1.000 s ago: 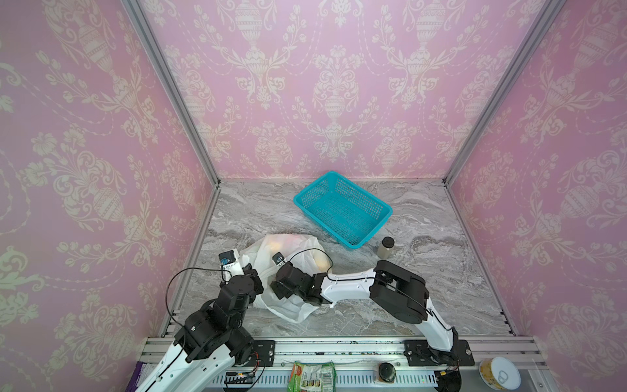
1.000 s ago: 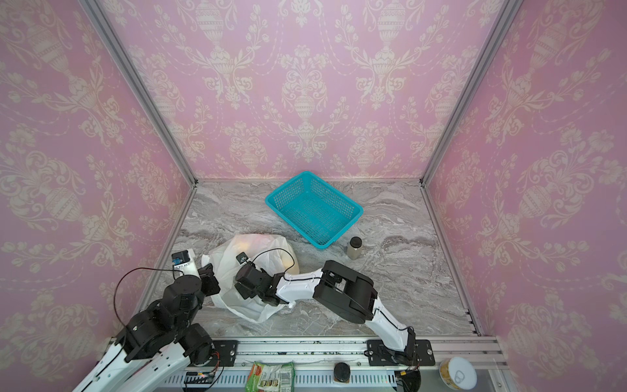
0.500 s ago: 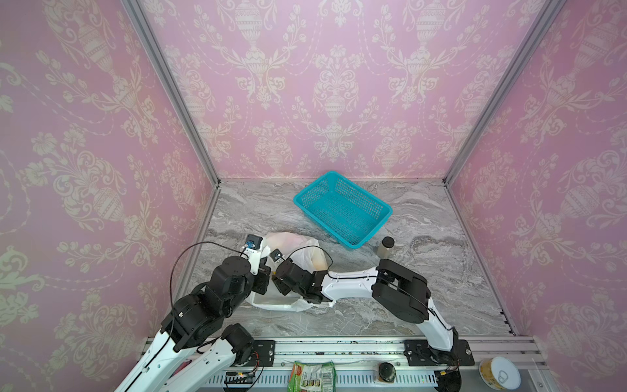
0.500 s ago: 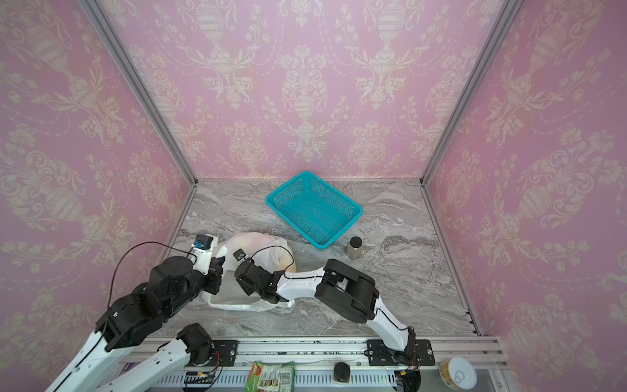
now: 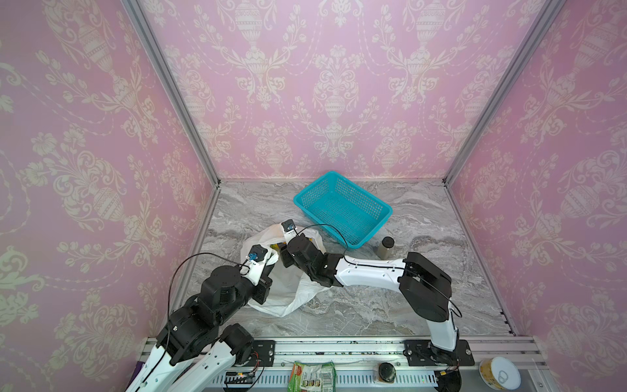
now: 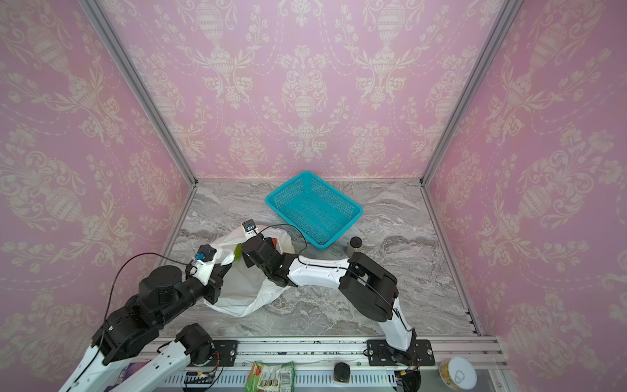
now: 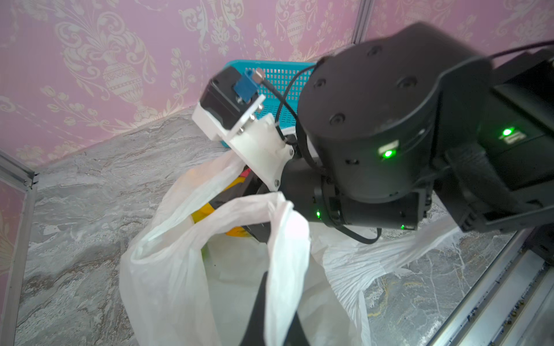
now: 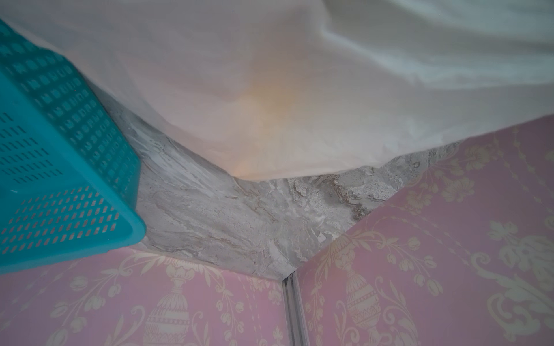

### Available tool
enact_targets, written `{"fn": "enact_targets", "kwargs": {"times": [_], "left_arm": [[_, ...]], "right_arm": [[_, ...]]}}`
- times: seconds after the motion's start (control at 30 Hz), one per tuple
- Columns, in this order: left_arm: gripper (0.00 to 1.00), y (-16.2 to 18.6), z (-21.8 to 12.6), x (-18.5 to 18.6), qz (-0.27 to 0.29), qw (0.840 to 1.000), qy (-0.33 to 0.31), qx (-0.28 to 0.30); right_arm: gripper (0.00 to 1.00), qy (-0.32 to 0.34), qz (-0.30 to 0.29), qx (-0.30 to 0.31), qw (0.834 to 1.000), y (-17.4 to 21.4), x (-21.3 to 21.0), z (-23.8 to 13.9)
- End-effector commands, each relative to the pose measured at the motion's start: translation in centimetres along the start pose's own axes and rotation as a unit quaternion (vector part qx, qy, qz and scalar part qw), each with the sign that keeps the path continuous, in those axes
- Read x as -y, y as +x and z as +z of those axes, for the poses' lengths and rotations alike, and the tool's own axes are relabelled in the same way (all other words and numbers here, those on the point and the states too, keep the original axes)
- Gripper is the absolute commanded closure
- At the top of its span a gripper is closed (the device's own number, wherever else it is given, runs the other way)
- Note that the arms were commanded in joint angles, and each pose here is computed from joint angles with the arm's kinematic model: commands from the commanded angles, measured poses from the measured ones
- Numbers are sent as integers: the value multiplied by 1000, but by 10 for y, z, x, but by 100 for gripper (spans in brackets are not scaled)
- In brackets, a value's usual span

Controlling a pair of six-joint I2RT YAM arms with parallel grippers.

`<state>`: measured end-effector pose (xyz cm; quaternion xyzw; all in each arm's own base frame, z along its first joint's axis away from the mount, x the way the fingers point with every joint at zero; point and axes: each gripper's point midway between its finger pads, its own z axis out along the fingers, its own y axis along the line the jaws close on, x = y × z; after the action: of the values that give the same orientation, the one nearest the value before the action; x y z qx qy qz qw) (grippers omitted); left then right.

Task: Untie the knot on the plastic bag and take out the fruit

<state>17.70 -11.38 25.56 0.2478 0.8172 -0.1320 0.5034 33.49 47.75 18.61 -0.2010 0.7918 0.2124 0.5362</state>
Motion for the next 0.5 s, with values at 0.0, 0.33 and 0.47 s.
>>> {"fn": "enact_targets", "kwargs": {"times": [0.0,0.33,0.47], "left_arm": [[100,-1,3,9,17,999,28,-3],[100,-11,-19,-16,10,997,-41,62],[100,-20,-16,-29,32,993,-82,74]], "right_arm": [[60,21,10,68,997,-48,8,-20],[65,1,1,71,997,-49,9,-31],[65,-12,-15,43,999,-25,4,-30]]}}
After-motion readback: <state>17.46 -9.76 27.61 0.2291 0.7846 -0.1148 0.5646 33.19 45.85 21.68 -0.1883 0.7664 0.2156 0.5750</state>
